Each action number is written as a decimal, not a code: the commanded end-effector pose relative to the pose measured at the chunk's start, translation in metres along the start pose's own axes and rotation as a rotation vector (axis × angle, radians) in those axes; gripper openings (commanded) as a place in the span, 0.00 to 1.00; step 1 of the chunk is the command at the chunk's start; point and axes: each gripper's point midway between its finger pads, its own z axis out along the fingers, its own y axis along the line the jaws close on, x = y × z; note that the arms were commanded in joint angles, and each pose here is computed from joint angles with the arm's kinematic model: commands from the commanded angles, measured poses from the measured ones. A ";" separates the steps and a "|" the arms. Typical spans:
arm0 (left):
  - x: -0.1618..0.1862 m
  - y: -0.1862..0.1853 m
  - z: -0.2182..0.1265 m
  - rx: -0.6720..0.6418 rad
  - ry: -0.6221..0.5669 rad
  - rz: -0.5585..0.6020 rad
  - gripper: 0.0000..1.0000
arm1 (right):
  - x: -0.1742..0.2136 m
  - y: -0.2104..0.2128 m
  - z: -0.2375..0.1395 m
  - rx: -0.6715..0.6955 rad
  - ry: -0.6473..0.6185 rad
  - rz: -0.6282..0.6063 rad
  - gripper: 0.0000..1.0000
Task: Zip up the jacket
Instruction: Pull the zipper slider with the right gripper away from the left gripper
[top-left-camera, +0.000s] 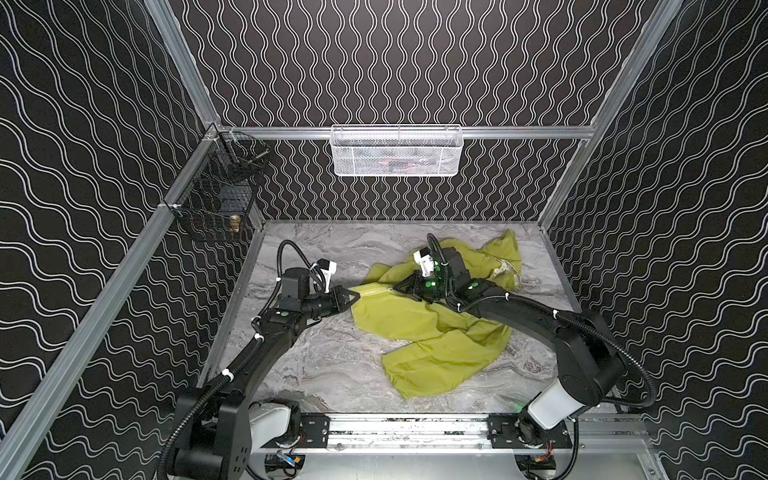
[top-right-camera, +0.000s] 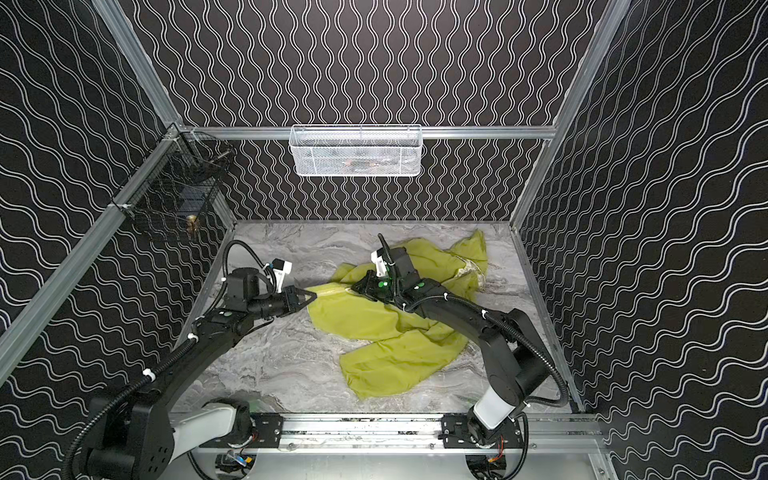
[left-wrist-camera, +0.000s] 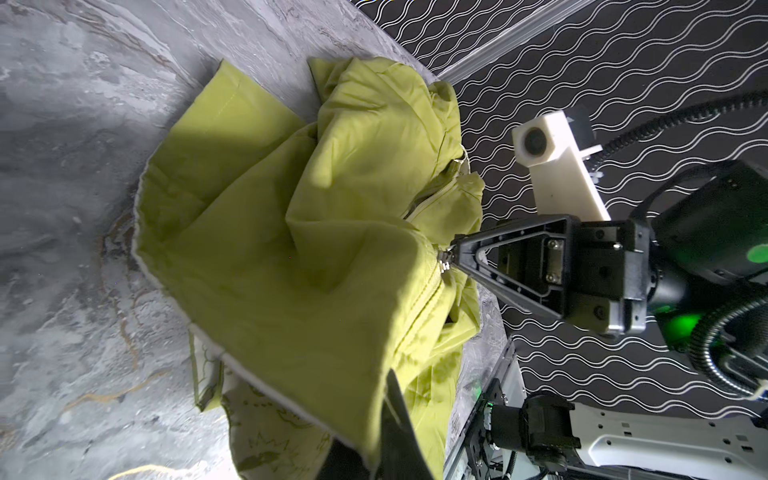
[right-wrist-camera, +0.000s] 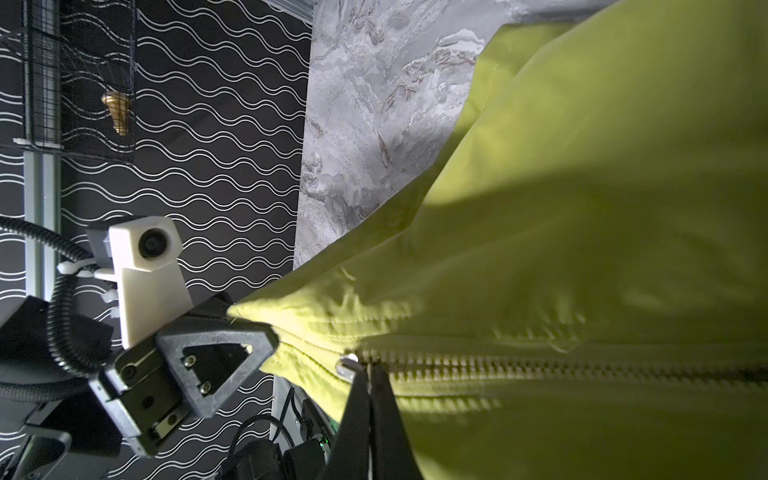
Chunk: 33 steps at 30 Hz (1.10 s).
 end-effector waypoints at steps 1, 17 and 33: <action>-0.005 0.001 -0.002 -0.025 -0.017 0.032 0.00 | -0.007 -0.001 -0.004 0.030 -0.026 -0.015 0.00; -0.003 0.008 -0.004 -0.065 -0.017 0.031 0.00 | -0.021 -0.013 -0.017 0.096 -0.069 -0.023 0.00; -0.005 0.010 -0.006 -0.089 -0.025 0.033 0.00 | -0.035 -0.028 -0.037 0.146 -0.114 -0.020 0.00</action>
